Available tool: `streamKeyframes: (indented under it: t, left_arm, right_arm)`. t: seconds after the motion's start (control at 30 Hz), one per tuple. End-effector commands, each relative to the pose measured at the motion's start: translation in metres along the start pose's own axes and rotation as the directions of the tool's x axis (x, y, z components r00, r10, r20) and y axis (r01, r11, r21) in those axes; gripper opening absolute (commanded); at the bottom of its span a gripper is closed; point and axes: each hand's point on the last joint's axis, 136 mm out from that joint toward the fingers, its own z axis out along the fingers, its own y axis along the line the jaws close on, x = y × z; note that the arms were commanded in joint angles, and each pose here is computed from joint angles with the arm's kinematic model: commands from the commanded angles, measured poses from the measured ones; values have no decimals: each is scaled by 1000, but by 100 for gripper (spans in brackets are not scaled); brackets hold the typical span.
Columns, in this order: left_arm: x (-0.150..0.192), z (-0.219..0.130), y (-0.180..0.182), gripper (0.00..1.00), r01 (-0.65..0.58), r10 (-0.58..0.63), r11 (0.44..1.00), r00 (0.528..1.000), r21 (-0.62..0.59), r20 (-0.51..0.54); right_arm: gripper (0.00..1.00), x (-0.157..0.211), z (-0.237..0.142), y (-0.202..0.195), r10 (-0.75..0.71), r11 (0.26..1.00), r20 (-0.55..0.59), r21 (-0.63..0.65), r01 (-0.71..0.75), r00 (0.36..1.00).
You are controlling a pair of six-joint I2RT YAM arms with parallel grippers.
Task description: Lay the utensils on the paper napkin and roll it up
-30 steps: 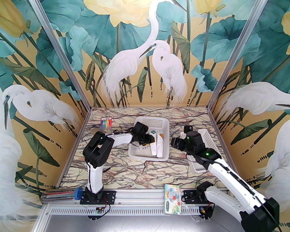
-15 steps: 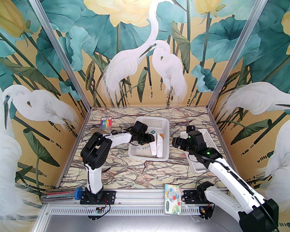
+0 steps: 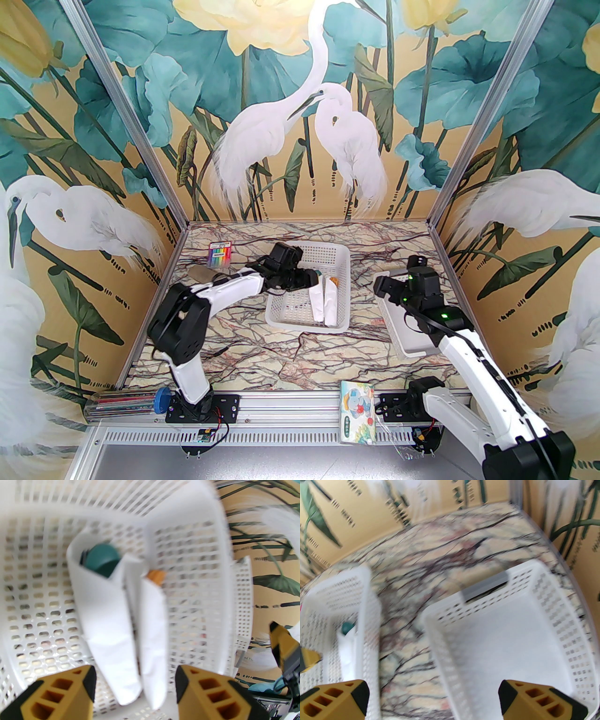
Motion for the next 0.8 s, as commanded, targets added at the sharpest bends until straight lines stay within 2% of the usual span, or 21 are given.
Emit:
streamKeyframes:
  t: [0.0, 0.13, 0.37, 0.47, 0.67, 0.77]
  left_arm:
    - [-6, -32, 2, 65, -71, 76, 995, 995, -65, 67]
    - [-15, -70, 20, 67, -71, 90, 990, 984, -121, 154]
    - [-24, -147, 78, 75, 23, 35, 987, 935, -158, 353]
    - [-21, -172, 103, 80, 53, 36, 978, 912, -203, 408]
    - [-11, -204, 150, 99, 114, 55, 948, 861, -298, 506]
    - [-8, -214, 167, 99, 129, 80, 938, 823, -323, 562]
  right_arm:
    - [99, -14, -7, -28, -3, 991, 94, 132, -9, 996]
    - [99, -17, -5, -50, 21, 976, 135, 212, -50, 991]
    - [99, -8, 14, -86, 82, 943, 167, 307, -131, 983]
    - [99, -2, 23, -96, 64, 934, 180, 335, -122, 982]
    - [99, 7, 47, -99, -33, 941, 190, 338, -34, 981]
    - [99, 8, 59, -99, -69, 943, 203, 332, -2, 977]
